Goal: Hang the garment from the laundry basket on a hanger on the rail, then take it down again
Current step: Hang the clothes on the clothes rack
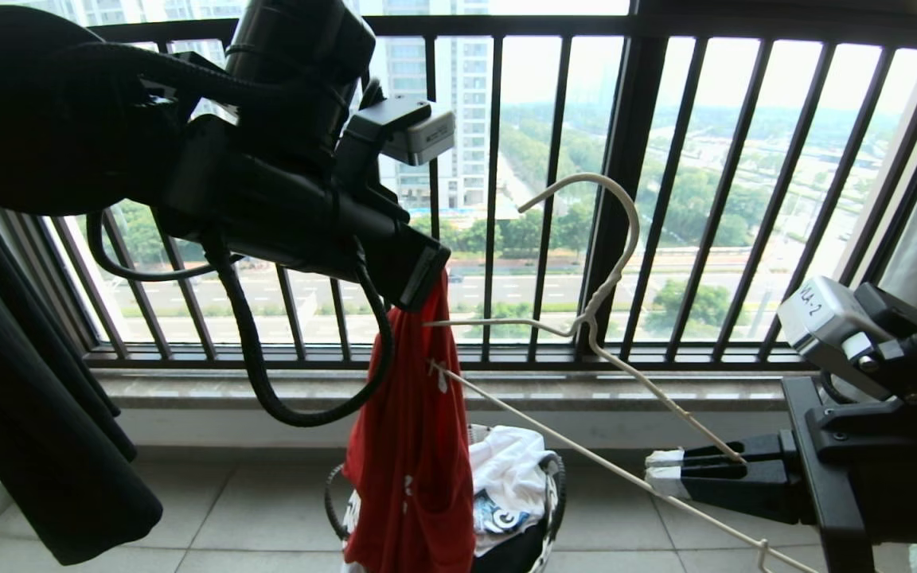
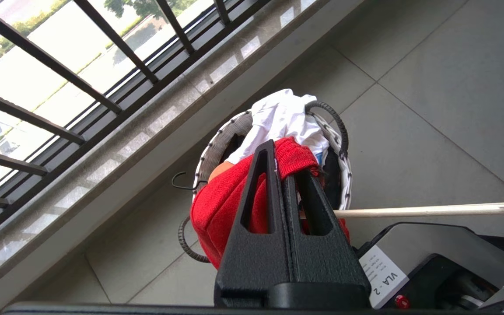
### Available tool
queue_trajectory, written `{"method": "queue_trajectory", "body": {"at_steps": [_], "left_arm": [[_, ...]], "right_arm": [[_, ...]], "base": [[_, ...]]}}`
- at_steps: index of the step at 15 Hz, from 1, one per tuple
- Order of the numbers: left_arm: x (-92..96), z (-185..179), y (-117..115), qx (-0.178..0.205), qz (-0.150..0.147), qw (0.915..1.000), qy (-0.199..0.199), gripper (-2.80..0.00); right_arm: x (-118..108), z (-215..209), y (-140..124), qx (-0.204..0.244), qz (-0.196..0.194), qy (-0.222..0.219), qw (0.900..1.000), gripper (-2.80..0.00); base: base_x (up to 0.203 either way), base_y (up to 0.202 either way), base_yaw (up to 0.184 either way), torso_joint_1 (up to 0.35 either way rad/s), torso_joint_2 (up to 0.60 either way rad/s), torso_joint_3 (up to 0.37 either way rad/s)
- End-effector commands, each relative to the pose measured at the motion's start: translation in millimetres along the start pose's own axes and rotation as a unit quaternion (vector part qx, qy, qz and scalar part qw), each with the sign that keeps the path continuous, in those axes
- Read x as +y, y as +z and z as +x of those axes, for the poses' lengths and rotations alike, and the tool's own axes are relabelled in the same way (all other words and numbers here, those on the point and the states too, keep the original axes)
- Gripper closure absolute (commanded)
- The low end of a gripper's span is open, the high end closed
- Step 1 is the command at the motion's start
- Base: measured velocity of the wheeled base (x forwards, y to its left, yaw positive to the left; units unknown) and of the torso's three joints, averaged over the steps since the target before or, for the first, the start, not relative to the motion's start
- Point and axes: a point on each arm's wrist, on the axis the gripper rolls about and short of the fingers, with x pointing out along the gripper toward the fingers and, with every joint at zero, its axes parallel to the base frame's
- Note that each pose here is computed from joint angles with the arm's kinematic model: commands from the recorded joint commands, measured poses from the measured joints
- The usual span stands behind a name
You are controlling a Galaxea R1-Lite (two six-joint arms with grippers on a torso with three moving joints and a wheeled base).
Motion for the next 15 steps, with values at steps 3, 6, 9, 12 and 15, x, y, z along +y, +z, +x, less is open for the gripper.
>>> {"method": "queue_trajectory", "body": {"at_steps": [3,6,9,12,15], "left_arm": [[-5.1,-34,-9,-0.017,0.014,0.9983,-0.054,0.00],[4.6,-46,-26,-0.010,0.058,0.9956,-0.073,0.00],[21.0,-57,-37,-0.024,0.073,0.9910,-0.110,0.00],[21.0,-55,-39,-0.027,0.093,0.9871,-0.128,0.00],[10.0,-54,-36,-0.029,0.094,0.9849,-0.142,0.00]], "right_arm": [[-5,-8,1,-0.010,0.003,-0.019,1.000,0.00],[-4,-7,0,-0.007,0.003,-0.011,1.000,0.00],[-4,-5,0,-0.007,0.004,0.004,1.000,0.00],[-6,0,-1,-0.002,0.009,0.018,1.000,0.00],[-10,8,-1,0.006,0.015,0.013,1.000,0.00]], "base": [[0.000,0.000,0.000,0.000,0.00,0.000],[0.000,0.000,0.000,0.000,0.00,0.000],[0.000,0.000,0.000,0.000,0.00,0.000],[0.000,0.000,0.000,0.000,0.00,0.000],[0.000,0.000,0.000,0.000,0.00,0.000]]}}
